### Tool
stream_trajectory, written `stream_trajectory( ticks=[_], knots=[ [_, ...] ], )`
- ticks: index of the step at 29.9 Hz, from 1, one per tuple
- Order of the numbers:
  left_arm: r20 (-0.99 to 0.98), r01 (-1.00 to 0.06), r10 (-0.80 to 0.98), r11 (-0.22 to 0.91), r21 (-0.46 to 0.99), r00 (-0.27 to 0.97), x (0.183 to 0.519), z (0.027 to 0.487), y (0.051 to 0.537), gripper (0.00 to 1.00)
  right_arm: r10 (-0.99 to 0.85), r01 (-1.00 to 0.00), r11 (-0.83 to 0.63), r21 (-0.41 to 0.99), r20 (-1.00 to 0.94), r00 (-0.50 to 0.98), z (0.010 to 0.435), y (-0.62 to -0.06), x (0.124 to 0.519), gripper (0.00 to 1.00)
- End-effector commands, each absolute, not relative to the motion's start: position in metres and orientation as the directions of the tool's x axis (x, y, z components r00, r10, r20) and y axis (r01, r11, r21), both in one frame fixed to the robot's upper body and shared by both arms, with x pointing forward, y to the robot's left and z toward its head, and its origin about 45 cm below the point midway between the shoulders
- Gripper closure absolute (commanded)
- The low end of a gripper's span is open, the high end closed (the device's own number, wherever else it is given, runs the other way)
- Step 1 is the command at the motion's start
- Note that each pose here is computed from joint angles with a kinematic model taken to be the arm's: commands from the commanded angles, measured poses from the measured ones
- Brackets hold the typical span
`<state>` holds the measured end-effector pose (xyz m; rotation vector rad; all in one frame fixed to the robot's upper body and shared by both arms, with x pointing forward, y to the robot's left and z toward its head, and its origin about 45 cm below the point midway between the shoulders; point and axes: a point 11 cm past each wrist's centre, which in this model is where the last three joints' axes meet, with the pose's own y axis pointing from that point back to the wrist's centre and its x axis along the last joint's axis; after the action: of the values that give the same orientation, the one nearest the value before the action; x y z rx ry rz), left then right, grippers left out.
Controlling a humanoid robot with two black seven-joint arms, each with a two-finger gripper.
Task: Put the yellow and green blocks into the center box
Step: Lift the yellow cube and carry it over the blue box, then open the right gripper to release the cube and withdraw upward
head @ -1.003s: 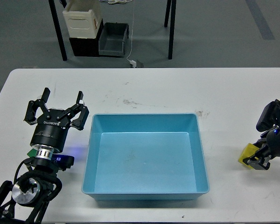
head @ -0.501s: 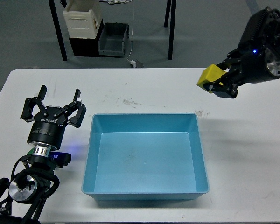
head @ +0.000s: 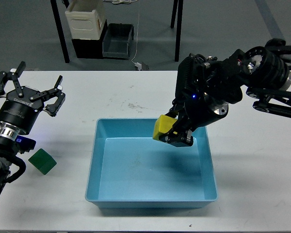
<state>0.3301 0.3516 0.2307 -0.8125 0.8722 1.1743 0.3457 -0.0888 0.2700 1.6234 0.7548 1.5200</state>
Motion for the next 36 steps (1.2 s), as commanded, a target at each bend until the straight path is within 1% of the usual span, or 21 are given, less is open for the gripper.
stream_trajectory(
  ticks=[1, 2, 4, 5, 6, 8, 10, 11, 14, 18, 19, 22, 23, 26, 28, 30, 31, 33, 34, 36],
  knots=[
    [-0.832, -0.984, 0.538, 0.170, -0.047, 0.132, 0.335, 0.244, 0.391, 0.00, 0.840, -0.034, -0.523, 0.852, 0.521, 0.153, 0.243, -0.087, 0.337, 0.79],
    [-0.815, -0.985, 0.564, 0.166, -0.048, 0.135, 0.336, 0.249, 0.400, 0.00, 0.837, -0.023, -0.525, 0.851, 0.520, 0.168, 0.237, -0.087, 0.335, 0.74],
    [-0.777, -0.982, 0.609, 0.176, -0.066, 0.162, 0.336, 0.260, 0.416, 0.00, 0.837, -0.006, -0.523, 0.852, 0.515, 0.185, 0.226, -0.086, 0.332, 0.61],
    [-0.750, -0.978, 0.634, 0.191, -0.084, 0.189, 0.335, 0.268, 0.423, 0.00, 0.837, 0.000, -0.521, 0.854, 0.511, 0.194, 0.221, -0.085, 0.331, 0.52],
    [-0.724, -0.975, 0.657, 0.201, -0.098, 0.209, 0.335, 0.275, 0.428, 0.00, 0.837, 0.001, -0.519, 0.855, 0.508, 0.203, 0.216, -0.086, 0.332, 0.46],
    [-0.651, -0.966, 0.716, 0.227, -0.124, 0.251, 0.337, 0.291, 0.436, 0.00, 0.839, 0.009, -0.513, 0.858, 0.500, 0.217, 0.208, -0.087, 0.330, 0.41],
    [-0.538, -0.958, 0.794, 0.261, -0.121, 0.284, 0.340, 0.304, 0.441, 0.00, 0.842, 0.006, -0.503, 0.864, 0.489, 0.227, 0.204, -0.091, 0.332, 0.29],
    [-0.480, -0.954, 0.825, 0.276, -0.120, 0.299, 0.341, 0.310, 0.442, 0.00, 0.843, 0.002, -0.500, 0.866, 0.485, 0.233, 0.203, -0.093, 0.333, 0.26],
    [-0.273, -0.942, 0.901, 0.315, -0.118, 0.336, 0.347, 0.328, 0.445, 0.01, 0.839, -0.008, -0.494, 0.870, 0.479, 0.260, 0.198, -0.101, 0.337, 0.05],
    [-0.024, -0.935, 0.936, 0.348, -0.063, 0.350, 0.355, 0.336, 0.443, 0.01, 0.820, -0.018, -0.510, 0.860, 0.492, 0.292, 0.199, -0.106, 0.341, 0.03],
    [0.015, -0.937, 0.939, 0.344, -0.062, 0.344, 0.357, 0.340, 0.443, 0.00, 0.803, -0.037, -0.527, 0.849, 0.512, 0.303, 0.207, -0.108, 0.346, 0.03],
    [0.047, -0.932, 0.938, 0.347, -0.103, 0.344, 0.364, 0.357, 0.440, 0.00, 0.711, -0.108, -0.615, 0.781, 0.608, 0.354, 0.239, -0.113, 0.365, 0.03],
    [0.052, -0.931, 0.938, 0.347, -0.110, 0.343, 0.366, 0.361, 0.439, 0.00, 0.657, -0.134, -0.665, 0.735, 0.661, 0.363, 0.249, -0.112, 0.369, 0.03],
    [0.069, -0.915, 0.929, 0.369, -0.165, 0.363, 0.364, 0.370, 0.438, 0.00, 0.412, -0.238, -0.830, 0.505, 0.841, 0.351, 0.288, -0.108, 0.385, 0.03],
    [0.161, -0.884, 0.919, 0.390, -0.258, 0.359, 0.358, 0.390, 0.443, 0.00, 0.245, -0.296, -0.892, 0.342, 0.916, 0.317, 0.307, -0.107, 0.391, 0.03],
    [0.308, -0.822, 0.884, 0.448, -0.351, 0.350, 0.351, 0.411, 0.440, 0.00, 0.101, -0.333, -0.921, 0.201, 0.950, 0.295, 0.318, -0.110, 0.390, 0.03],
    [0.380, -0.816, 0.856, 0.479, -0.324, 0.351, 0.351, 0.410, 0.435, 0.00, 0.038, -0.351, -0.925, 0.142, 0.957, 0.288, 0.322, -0.113, 0.389, 0.03],
    [0.545, -0.821, 0.761, 0.531, -0.212, 0.352, 0.354, 0.402, 0.426, 0.00, -0.108, -0.398, -0.917, 0.008, 0.957, 0.269, 0.328, -0.124, 0.385, 0.03],
    [0.626, -0.824, 0.696, 0.547, -0.146, 0.351, 0.355, 0.396, 0.423, 0.00, -0.191, -0.425, -0.903, -0.065, 0.946, 0.262, 0.327, -0.130, 0.382, 0.03],
    [0.763, -0.831, 0.544, 0.556, -0.016, 0.349, 0.357, 0.387, 0.420, 0.00, -0.309, -0.475, -0.865, -0.162, 0.918, 0.249, 0.324, -0.143, 0.375, 0.02]
  ],
)
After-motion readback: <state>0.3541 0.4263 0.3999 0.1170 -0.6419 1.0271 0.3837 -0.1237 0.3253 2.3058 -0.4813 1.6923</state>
